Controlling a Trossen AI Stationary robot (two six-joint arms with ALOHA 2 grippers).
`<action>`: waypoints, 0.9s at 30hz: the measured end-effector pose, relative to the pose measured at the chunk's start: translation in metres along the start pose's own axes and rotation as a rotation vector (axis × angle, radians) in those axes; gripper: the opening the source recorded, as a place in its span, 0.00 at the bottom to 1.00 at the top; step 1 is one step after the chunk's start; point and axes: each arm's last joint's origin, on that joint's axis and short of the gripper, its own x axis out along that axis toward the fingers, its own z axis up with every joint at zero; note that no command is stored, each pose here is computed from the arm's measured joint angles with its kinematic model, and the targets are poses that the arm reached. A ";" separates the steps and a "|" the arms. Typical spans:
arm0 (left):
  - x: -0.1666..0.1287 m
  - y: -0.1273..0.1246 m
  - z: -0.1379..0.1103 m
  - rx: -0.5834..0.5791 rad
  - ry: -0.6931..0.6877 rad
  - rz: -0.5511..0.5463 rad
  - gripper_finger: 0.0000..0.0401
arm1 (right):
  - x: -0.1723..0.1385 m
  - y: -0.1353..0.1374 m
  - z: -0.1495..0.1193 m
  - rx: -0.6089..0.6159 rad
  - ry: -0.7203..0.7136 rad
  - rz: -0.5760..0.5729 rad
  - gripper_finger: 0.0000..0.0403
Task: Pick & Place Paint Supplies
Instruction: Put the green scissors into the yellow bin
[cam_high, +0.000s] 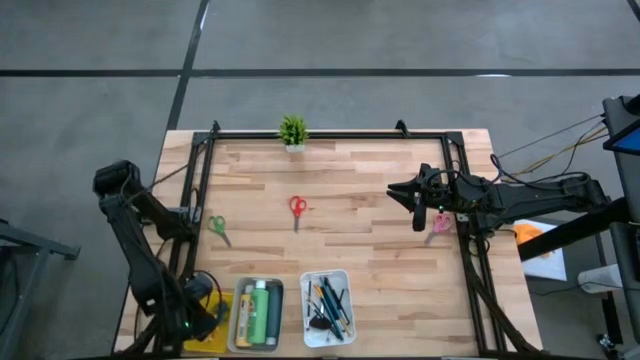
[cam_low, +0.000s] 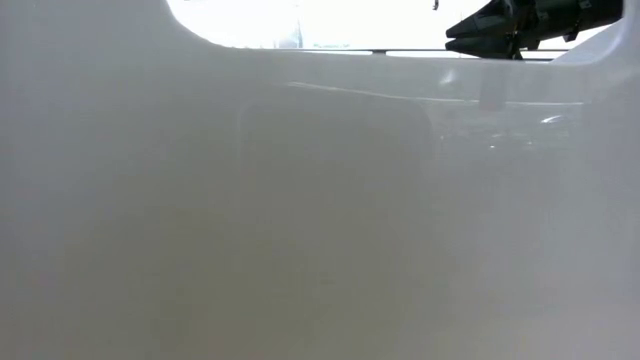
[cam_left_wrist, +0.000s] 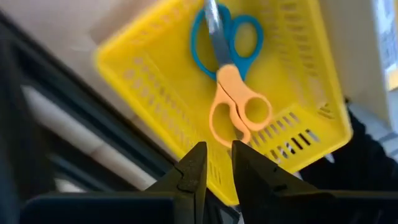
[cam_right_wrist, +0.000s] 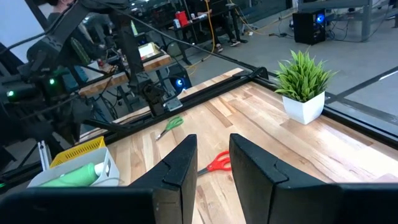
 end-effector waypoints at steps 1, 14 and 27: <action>-0.005 0.002 0.002 -0.015 -0.002 -0.001 0.20 | 0.000 0.000 0.000 0.000 0.000 0.000 0.23; -0.076 0.046 0.076 -0.588 -0.191 -0.010 0.20 | 0.000 0.000 0.000 0.000 0.000 0.000 0.23; -0.077 0.068 0.140 -1.142 -0.365 0.021 0.20 | 0.000 0.000 0.000 0.000 0.000 0.000 0.23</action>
